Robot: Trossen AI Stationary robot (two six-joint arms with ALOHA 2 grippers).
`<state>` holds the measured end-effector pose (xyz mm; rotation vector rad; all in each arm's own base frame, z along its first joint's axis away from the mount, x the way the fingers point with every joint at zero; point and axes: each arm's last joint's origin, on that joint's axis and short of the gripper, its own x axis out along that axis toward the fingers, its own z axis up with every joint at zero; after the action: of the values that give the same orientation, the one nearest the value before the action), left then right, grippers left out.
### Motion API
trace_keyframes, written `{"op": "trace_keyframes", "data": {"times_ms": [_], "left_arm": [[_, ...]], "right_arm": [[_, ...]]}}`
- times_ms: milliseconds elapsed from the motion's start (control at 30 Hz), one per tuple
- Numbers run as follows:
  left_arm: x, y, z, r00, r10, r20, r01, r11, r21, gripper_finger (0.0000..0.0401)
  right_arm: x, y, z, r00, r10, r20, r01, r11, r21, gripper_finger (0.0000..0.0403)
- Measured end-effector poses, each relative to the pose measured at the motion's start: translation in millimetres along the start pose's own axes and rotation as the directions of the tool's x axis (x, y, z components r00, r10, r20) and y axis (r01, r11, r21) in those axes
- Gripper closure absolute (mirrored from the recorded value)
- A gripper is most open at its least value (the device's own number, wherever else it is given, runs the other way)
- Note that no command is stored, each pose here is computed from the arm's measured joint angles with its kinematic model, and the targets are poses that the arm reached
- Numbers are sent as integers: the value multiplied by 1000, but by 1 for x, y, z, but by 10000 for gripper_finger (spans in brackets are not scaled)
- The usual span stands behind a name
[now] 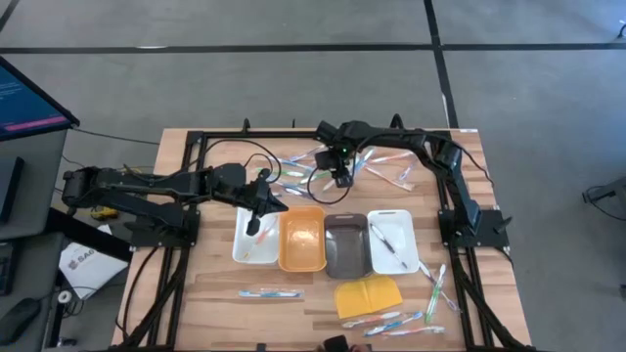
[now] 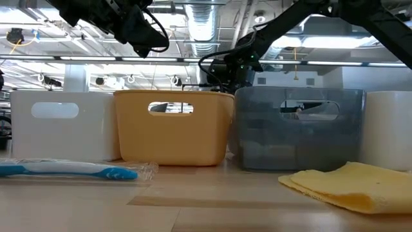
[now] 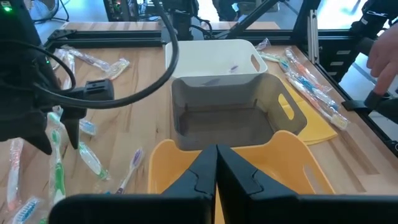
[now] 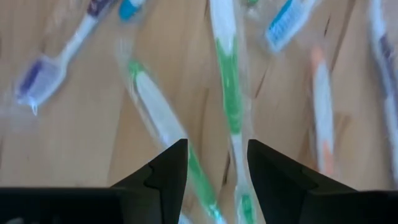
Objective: Pick & Place Toothbrushes
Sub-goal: Put the green toothbrush into the yellow bin
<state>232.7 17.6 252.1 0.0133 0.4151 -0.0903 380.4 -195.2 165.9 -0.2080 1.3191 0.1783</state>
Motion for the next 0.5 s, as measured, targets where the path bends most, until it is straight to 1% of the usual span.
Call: {"op": "trace_keyframes", "data": {"times_ms": [167,267,333,500], "left_arm": [[0,0,0,1000,0,0,0,1000,0,399],[0,0,0,1000,0,0,0,1000,0,399],[0,0,0,1000,0,0,0,1000,0,399],[0,0,0,1000,0,0,0,1000,0,399]], "right_arm": [[8,-5,-13,997,46,-56,-44,999,27,240],[9,-11,-15,999,32,-44,-30,999,38,237],[12,-13,-21,996,54,-69,-50,997,56,235],[18,-18,-27,995,62,-80,-56,996,73,236]]}}
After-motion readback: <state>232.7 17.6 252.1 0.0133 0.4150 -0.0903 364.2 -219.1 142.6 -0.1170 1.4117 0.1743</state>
